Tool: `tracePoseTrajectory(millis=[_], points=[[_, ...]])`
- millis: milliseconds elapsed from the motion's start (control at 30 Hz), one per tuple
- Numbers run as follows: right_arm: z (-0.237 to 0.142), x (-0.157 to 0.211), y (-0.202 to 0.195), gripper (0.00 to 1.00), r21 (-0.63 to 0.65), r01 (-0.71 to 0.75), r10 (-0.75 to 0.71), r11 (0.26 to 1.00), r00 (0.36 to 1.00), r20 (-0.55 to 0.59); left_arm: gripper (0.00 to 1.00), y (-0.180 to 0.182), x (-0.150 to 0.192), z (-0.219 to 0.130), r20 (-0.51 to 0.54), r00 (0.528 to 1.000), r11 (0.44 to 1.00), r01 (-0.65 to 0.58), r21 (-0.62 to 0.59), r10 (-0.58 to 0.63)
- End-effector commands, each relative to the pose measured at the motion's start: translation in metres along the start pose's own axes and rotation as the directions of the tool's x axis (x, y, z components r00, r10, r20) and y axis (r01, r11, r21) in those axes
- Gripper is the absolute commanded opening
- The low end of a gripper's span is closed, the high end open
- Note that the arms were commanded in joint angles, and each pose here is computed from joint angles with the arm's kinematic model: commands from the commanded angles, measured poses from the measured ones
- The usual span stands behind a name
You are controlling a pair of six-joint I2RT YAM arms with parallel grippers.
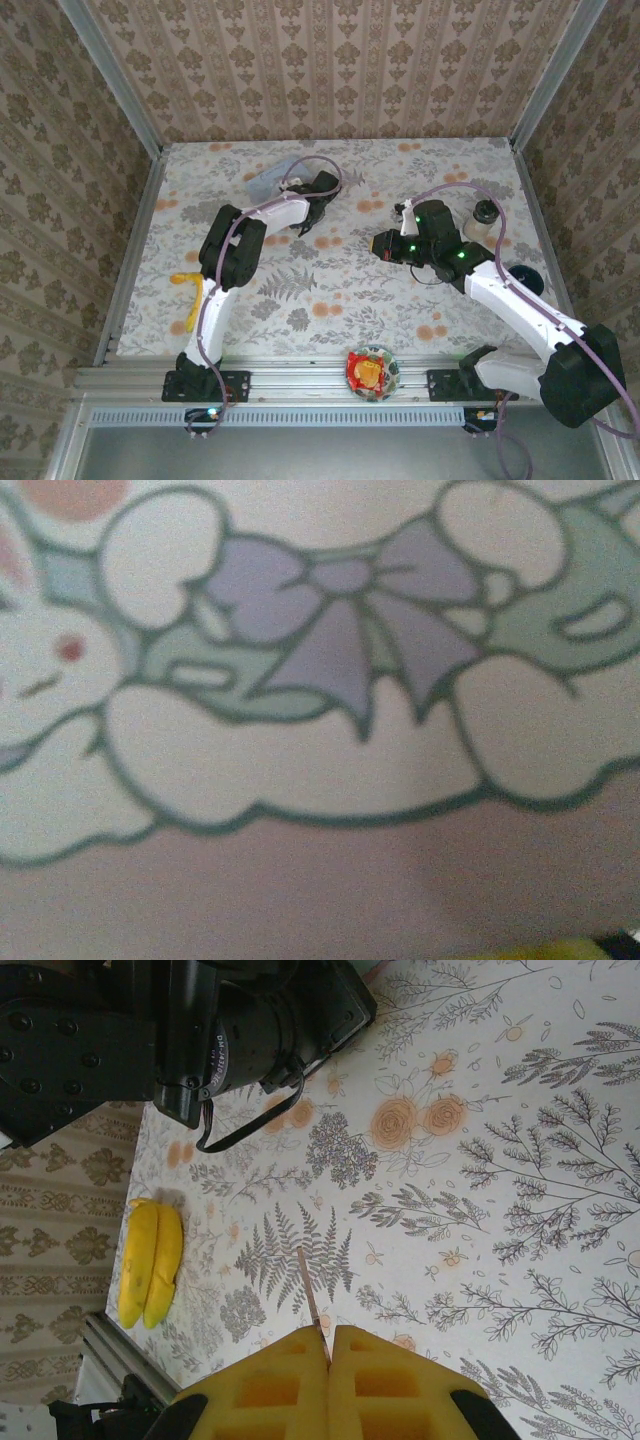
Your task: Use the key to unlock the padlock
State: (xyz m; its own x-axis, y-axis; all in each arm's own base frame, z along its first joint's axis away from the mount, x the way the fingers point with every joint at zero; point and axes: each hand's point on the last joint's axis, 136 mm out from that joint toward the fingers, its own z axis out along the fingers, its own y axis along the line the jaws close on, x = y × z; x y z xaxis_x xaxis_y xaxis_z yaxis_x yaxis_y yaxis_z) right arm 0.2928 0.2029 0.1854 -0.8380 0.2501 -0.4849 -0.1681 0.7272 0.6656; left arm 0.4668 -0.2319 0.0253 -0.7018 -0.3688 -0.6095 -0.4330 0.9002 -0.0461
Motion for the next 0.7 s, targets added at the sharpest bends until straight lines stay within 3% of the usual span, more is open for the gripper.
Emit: tracePoseTrajectory(millis=[0,200,433,667], points=[[-0.002,-0.001,0.003,0.00,-0.024,-0.008,0.008,1.000,1.000,0.005,0.30,-0.003,0.001,0.006,-0.021,1.000,1.000,0.004,0.029,-0.003],[-0.001,0.003,-0.006,0.00,0.011,-0.009,0.009,1.000,1.000,0.006,0.17,-0.009,0.008,-0.003,-0.069,0.997,0.995,-0.024,0.096,0.030],[0.009,0.017,-0.026,0.00,0.052,-0.028,0.028,0.998,1.000,-0.003,0.17,-0.003,0.028,-0.028,-0.135,0.991,0.987,0.010,0.162,0.013],[0.028,0.042,-0.045,0.00,0.072,-0.041,0.043,0.997,0.998,-0.036,0.18,-0.005,0.071,-0.061,-0.255,0.967,0.969,0.052,0.242,0.012]])
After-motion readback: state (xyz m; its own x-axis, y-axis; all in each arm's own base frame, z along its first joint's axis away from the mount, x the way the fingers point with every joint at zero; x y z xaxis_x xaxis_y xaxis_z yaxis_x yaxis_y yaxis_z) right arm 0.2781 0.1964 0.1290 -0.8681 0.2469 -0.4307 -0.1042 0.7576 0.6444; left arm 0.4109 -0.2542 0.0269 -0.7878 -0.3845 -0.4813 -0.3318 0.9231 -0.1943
